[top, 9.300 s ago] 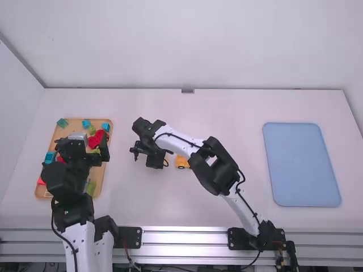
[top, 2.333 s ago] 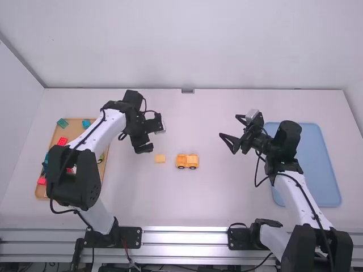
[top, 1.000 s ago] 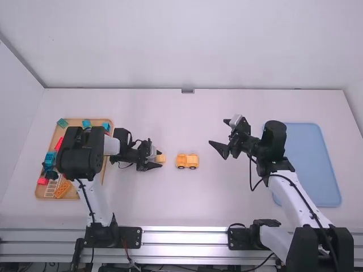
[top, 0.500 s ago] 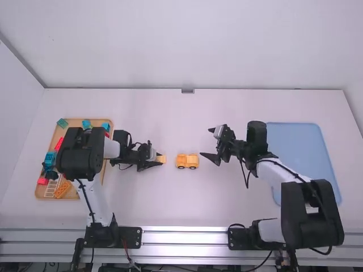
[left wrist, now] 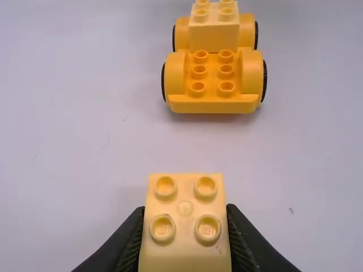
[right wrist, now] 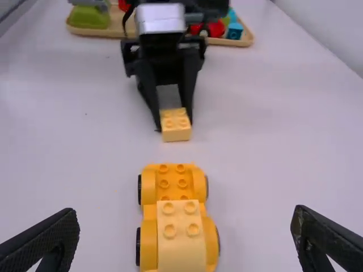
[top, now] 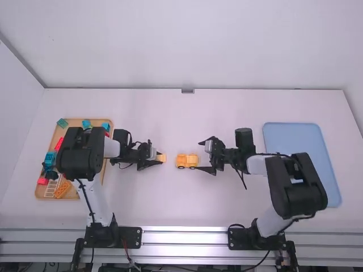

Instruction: Assemble lego blocks to make yellow taxi

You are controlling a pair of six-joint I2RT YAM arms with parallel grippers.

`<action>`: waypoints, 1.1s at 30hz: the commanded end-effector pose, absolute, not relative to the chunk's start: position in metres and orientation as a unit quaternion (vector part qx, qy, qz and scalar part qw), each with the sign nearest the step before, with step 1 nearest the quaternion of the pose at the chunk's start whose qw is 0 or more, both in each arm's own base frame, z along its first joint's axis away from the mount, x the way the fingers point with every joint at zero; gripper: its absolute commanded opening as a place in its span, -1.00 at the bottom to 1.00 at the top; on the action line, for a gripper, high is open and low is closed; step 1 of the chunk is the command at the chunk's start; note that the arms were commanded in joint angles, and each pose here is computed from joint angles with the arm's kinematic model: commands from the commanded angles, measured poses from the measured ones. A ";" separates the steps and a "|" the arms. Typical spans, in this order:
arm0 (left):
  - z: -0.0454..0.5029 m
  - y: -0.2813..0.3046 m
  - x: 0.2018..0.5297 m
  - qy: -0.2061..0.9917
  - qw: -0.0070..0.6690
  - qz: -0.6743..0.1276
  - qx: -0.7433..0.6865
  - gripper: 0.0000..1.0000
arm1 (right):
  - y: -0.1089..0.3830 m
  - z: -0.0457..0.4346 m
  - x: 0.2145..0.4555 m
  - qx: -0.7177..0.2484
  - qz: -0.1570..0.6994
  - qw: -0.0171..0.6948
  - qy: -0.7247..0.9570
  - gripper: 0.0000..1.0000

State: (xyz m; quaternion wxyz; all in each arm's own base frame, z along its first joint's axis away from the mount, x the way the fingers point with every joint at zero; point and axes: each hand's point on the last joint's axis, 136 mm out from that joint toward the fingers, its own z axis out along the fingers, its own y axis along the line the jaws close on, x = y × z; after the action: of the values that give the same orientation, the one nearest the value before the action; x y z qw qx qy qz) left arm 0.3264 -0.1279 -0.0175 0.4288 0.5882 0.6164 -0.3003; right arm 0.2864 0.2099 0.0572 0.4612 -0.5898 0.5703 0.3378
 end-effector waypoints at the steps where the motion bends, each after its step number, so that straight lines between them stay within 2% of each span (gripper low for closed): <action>1: -0.017 -0.127 0.334 0.619 0.425 -0.300 0.589 -0.77 | 0.217 0.041 0.277 -0.602 0.357 0.455 0.550 0.97; 5: -0.012 -0.127 0.340 0.621 0.422 -0.304 0.586 -0.85 | 0.229 0.020 0.276 -0.612 0.361 0.461 0.531 0.97; 11: -0.008 -0.126 0.342 0.624 0.418 -0.310 0.583 -0.88 | 0.233 0.004 0.295 -0.573 0.371 0.470 0.560 0.97; 20: -0.006 -0.130 0.344 0.620 0.419 -0.309 0.587 -0.95 | 0.241 -0.022 0.307 -0.557 0.397 0.429 0.590 0.97; 25: -0.002 -0.132 0.345 0.613 0.427 -0.316 0.585 -0.96 | 0.241 -0.021 0.310 -0.559 0.396 0.430 0.588 0.76; 28: 0.005 -0.136 0.344 0.602 0.435 -0.323 0.586 -0.97 | 0.242 -0.022 0.308 -0.562 0.395 0.429 0.587 0.54; 33: 0.009 -0.142 0.346 0.604 0.428 -0.312 0.595 -0.96 | 0.243 -0.024 0.302 -0.574 0.390 0.432 0.577 0.39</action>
State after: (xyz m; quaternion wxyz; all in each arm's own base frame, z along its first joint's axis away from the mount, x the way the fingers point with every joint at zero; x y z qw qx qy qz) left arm 0.3413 -0.1343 -0.0037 0.4207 0.5915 0.6137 -0.3108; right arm 0.3080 0.2428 -0.0194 0.4350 -0.5698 0.5799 0.3870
